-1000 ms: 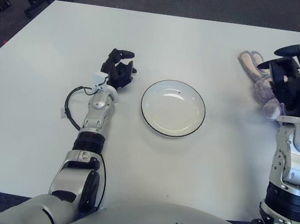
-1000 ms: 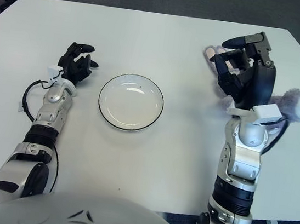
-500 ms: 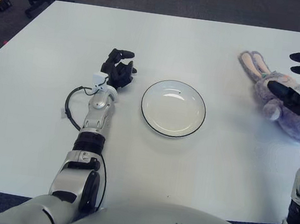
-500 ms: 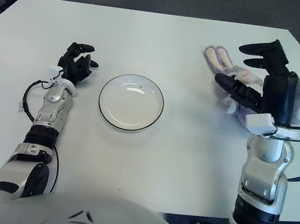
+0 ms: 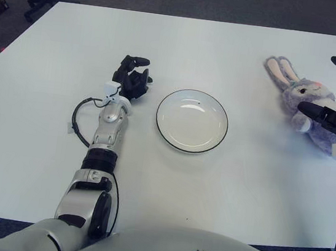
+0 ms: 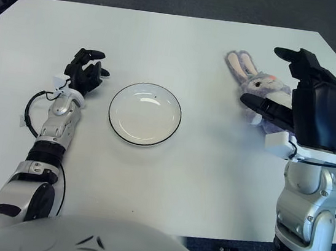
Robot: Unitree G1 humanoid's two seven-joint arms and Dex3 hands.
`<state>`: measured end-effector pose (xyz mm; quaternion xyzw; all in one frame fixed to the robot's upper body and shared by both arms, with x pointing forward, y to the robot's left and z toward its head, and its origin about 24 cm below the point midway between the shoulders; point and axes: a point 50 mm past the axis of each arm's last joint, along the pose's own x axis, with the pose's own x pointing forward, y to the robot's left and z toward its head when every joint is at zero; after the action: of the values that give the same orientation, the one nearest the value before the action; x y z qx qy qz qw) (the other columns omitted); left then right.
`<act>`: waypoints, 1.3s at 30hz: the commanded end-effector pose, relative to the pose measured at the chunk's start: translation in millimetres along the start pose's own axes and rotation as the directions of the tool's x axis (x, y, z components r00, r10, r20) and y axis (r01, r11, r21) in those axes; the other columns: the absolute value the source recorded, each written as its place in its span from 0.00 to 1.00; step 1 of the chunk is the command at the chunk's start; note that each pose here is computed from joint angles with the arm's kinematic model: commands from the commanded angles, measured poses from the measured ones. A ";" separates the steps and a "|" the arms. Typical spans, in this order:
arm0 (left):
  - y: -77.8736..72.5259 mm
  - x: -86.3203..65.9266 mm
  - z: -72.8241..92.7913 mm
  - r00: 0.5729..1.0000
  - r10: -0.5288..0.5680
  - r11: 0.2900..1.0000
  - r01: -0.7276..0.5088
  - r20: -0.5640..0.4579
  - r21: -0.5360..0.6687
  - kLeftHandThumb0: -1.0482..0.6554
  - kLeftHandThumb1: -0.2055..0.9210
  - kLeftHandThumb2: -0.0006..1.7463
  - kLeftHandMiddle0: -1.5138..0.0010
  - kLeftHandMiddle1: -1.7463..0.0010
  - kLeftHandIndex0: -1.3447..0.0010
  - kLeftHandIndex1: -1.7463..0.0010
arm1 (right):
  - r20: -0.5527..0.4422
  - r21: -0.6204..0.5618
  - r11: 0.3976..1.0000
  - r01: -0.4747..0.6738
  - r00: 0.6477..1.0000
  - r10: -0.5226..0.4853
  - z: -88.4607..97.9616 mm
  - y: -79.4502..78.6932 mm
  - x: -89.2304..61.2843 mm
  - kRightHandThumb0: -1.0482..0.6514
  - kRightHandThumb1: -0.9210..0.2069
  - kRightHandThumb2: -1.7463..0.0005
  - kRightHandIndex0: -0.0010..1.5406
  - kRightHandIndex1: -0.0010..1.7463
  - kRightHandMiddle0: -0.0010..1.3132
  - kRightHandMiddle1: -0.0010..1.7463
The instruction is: Put the doll into the plate.
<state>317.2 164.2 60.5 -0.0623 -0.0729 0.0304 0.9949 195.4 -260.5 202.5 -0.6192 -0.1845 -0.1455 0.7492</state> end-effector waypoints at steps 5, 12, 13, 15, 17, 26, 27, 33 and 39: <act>8.6 -7.4 -15.0 0.998 0.007 1.000 -0.007 -0.069 0.000 0.61 0.76 0.40 0.62 0.12 0.68 0.22 | -0.065 -0.134 0.983 -0.127 0.991 0.119 -11.5 1.9 -3.3 0.16 0.00 0.85 0.26 0.00 0.22 0.13; 9.8 -6.8 -15.2 0.998 0.003 1.000 -0.003 -0.070 0.002 0.61 0.78 0.38 0.62 0.13 0.68 0.23 | -0.140 -0.285 0.935 -0.212 0.974 0.178 -13.9 -0.6 -2.7 0.10 0.00 0.76 0.22 0.00 0.19 0.09; 10.1 -6.7 -15.2 0.998 0.002 1.000 -0.002 -0.070 0.002 0.61 0.78 0.38 0.62 0.13 0.68 0.23 | -0.152 -0.301 0.927 -0.223 0.971 0.184 -14.4 -0.7 -2.6 0.09 0.00 0.74 0.21 0.00 0.18 0.08; 10.2 -6.7 -15.2 0.998 0.002 1.000 -0.002 -0.070 0.002 0.61 0.79 0.38 0.62 0.13 0.68 0.23 | -0.162 -0.309 0.923 -0.229 0.969 0.187 -14.3 -0.6 -2.5 0.07 0.00 0.72 0.20 0.00 0.18 0.07; 10.4 -6.6 -15.4 0.998 0.001 1.000 0.000 -0.070 0.003 0.61 0.79 0.38 0.62 0.13 0.68 0.23 | -0.189 -0.332 0.907 -0.259 0.960 0.205 -15.8 0.0 -2.4 0.07 0.00 0.71 0.20 0.00 0.18 0.07; 10.8 -6.0 -16.2 0.997 -0.003 1.000 0.003 -0.072 0.004 0.61 0.79 0.38 0.62 0.13 0.69 0.23 | -0.274 -0.402 0.838 -0.370 0.921 0.275 -18.7 1.1 -0.9 0.04 0.00 0.66 0.16 0.00 0.17 0.05; 10.9 -6.0 -16.2 0.997 -0.003 1.000 0.003 -0.072 0.003 0.61 0.79 0.38 0.62 0.13 0.69 0.23 | -0.286 -0.409 0.826 -0.387 0.914 0.287 -20.3 1.9 0.2 0.03 0.00 0.66 0.16 0.00 0.17 0.05; 11.1 -6.1 -15.8 0.998 -0.004 1.000 0.004 -0.071 0.003 0.61 0.79 0.37 0.62 0.13 0.69 0.23 | -0.328 -0.435 0.780 -0.450 0.886 0.328 -26.3 3.9 4.1 0.03 0.00 0.65 0.16 0.00 0.17 0.04; 11.3 -6.2 -15.9 0.997 -0.002 1.000 0.002 -0.071 0.002 0.61 0.80 0.37 0.62 0.13 0.69 0.23 | -0.386 -0.457 0.724 -0.517 0.848 0.363 -32.8 7.8 7.4 0.03 0.00 0.64 0.15 0.00 0.15 0.03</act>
<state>319.2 170.1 59.3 -0.0585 -0.0734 0.0219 0.9953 204.3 -286.6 193.1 -0.7977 0.0993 -0.0903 0.5879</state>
